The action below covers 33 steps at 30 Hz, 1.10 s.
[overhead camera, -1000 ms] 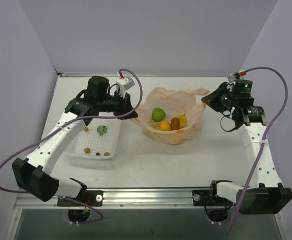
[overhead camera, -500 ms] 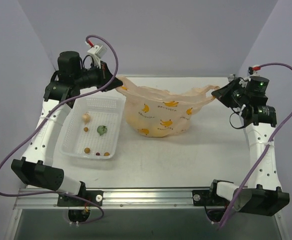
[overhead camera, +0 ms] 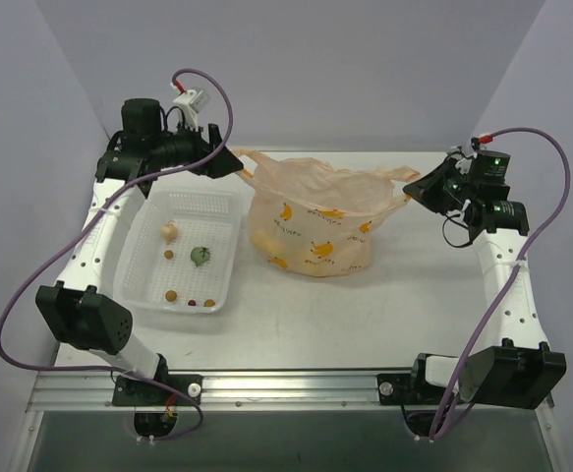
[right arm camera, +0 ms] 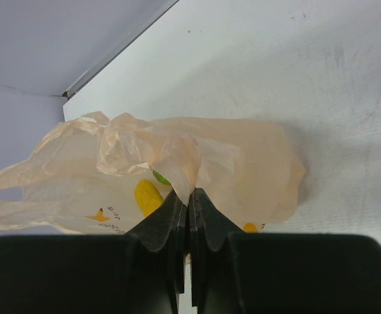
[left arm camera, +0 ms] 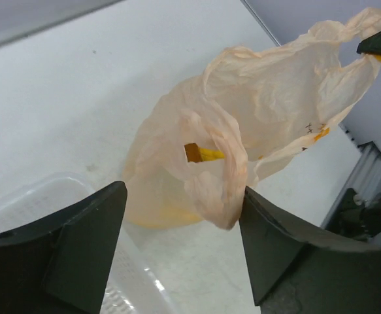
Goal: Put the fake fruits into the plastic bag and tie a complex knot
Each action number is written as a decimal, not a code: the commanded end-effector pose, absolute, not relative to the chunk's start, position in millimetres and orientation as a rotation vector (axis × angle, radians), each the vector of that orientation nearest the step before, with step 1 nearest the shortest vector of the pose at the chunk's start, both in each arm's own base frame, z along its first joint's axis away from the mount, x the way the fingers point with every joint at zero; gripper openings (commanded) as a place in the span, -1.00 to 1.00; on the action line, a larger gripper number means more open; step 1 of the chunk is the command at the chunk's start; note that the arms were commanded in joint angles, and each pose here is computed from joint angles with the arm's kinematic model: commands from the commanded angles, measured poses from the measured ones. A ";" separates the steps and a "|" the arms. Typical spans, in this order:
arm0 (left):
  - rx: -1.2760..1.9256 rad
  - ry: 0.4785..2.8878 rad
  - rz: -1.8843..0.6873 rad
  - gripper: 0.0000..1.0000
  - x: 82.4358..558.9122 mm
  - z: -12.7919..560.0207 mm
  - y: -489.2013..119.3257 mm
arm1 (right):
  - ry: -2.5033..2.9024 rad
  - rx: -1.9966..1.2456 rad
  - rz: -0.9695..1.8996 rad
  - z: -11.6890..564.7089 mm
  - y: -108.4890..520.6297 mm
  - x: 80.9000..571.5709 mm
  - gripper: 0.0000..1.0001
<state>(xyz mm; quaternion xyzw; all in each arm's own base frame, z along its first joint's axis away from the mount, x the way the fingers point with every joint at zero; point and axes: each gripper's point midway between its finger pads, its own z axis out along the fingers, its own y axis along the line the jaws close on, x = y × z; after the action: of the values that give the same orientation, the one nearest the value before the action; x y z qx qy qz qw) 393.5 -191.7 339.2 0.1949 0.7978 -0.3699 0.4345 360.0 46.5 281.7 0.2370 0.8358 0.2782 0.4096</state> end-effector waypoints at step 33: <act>1.374 0.962 -0.195 0.95 328.7 333.2 -361.2 | 1.970 -0.222 0.668 297.6 105.5 267.8 -1.00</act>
<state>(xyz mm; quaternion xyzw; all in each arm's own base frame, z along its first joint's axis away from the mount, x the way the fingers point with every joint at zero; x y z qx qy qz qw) 312.6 -354.6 275.1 0.6516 0.4830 -0.1257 0.5712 276.6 96.6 290.2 -0.0326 0.8324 0.2704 0.4827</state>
